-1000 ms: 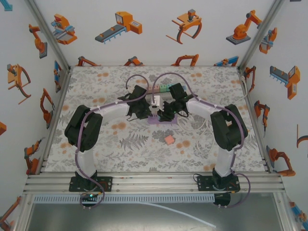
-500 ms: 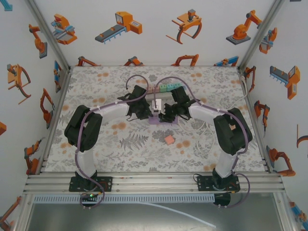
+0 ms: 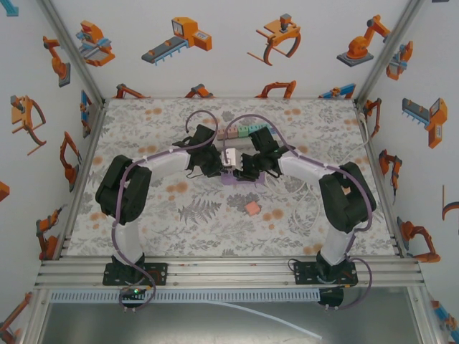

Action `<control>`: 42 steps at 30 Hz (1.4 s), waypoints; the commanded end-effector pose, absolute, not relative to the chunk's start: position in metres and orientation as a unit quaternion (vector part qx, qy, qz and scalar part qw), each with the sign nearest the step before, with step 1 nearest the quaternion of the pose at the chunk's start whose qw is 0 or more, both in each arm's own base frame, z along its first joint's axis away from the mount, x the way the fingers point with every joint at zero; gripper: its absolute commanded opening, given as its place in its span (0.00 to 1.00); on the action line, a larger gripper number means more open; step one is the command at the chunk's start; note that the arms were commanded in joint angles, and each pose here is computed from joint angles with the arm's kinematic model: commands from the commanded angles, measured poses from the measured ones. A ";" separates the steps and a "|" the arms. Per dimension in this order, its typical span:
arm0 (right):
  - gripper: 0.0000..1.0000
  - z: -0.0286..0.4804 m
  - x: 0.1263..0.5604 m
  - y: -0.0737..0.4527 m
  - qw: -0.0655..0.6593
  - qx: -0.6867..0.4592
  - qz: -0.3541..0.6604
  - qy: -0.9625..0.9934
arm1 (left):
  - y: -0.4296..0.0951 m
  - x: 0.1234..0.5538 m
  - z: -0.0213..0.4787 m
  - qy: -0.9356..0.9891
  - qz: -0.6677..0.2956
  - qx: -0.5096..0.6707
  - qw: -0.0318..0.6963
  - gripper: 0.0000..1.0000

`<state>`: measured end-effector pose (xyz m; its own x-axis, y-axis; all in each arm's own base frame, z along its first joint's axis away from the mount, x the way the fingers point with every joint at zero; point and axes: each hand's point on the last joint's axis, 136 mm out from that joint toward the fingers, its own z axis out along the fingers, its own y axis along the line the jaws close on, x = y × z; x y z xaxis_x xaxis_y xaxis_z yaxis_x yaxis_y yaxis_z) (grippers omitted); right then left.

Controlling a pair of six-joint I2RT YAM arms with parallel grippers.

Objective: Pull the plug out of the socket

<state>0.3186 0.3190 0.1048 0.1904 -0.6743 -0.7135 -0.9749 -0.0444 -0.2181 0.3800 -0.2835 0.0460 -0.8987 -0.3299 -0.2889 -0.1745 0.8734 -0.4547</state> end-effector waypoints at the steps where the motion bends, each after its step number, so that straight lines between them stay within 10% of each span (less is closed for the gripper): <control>1: 0.00 0.205 0.305 0.347 0.450 -0.653 0.313 0.522 | -0.157 0.311 -0.067 0.983 0.093 -0.141 0.079 0.08; 17: 0.00 0.137 0.304 0.347 0.401 -0.674 0.289 0.549 | -0.249 0.328 0.048 0.965 -0.216 -0.024 0.150 0.82; 25: 0.00 0.124 0.300 0.351 0.387 -0.676 0.300 0.552 | -0.279 0.334 0.070 0.929 -0.333 -0.026 0.160 0.91; 30: 0.00 0.120 0.296 0.355 0.378 -0.680 0.306 0.548 | -0.247 0.338 0.049 0.958 -0.223 -0.055 0.174 0.91; 42: 0.00 0.132 0.296 0.370 0.398 -0.662 0.327 0.544 | -0.266 0.313 -0.001 0.981 -0.164 0.010 0.100 0.60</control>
<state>0.2936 0.3432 0.0950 0.1143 -0.5886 -0.8003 -0.9934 -0.0659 -0.0934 0.3502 -0.2750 0.0468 -0.9436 -0.1009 -0.3154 0.0495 0.8988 -0.4356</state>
